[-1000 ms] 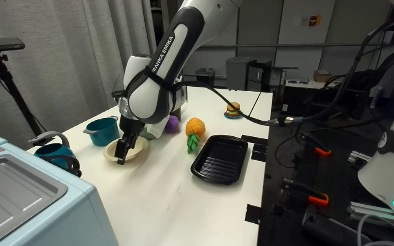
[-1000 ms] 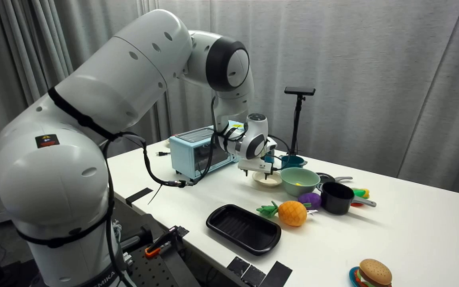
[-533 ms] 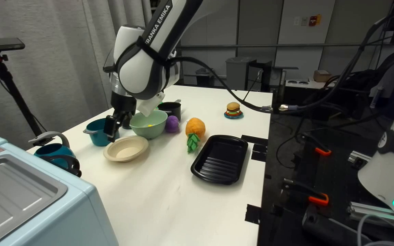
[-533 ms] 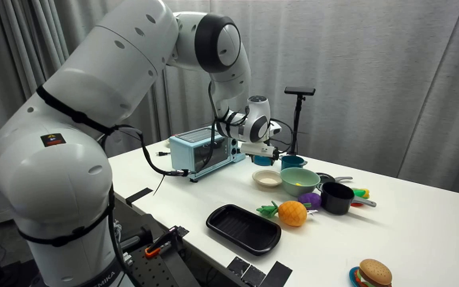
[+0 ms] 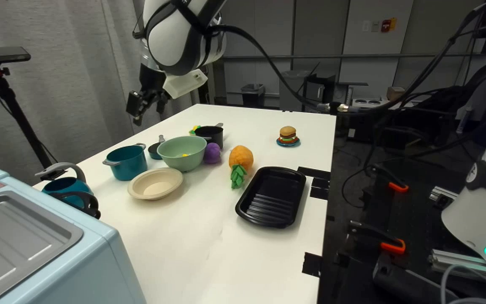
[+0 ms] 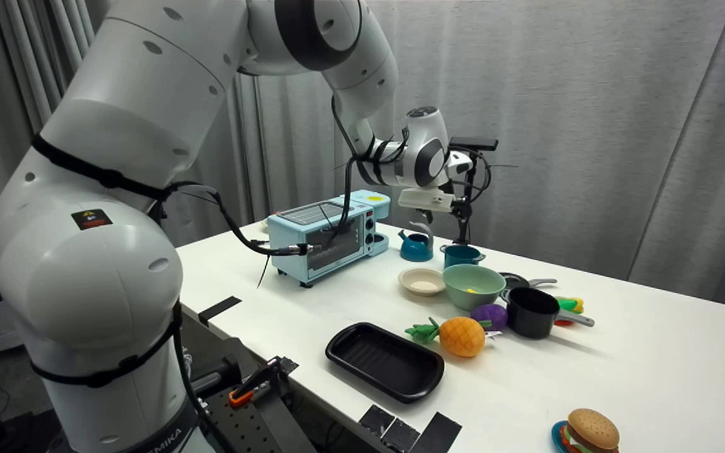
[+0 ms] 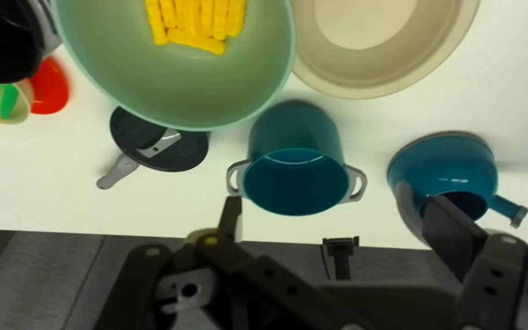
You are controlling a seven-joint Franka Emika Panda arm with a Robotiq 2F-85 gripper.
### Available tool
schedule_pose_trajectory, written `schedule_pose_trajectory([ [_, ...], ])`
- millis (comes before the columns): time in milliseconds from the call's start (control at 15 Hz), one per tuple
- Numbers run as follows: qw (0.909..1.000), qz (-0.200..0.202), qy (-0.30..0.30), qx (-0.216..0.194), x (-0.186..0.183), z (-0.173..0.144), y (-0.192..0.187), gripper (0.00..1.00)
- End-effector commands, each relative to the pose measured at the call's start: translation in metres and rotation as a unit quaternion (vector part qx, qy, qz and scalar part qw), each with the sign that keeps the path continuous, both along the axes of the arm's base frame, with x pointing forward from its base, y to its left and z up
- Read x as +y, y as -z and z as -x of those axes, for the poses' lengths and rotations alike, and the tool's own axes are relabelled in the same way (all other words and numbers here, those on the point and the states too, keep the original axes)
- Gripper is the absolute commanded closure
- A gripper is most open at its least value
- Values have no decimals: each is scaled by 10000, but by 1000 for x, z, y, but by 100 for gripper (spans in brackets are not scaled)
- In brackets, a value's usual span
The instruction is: Pick the plate then pour the potatoes fries into the bowl
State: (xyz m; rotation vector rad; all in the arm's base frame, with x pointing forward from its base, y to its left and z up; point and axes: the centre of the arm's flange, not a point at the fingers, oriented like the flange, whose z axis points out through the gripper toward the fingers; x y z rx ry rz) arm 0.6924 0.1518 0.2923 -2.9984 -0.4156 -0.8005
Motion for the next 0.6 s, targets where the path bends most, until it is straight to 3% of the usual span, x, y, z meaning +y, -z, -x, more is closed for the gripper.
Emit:
schedule_pose_trajectory([
  [0,9992,44,398,-44,-13,11,-27,0],
  [533,9964,-77,840,61,-26,37,-38,0],
])
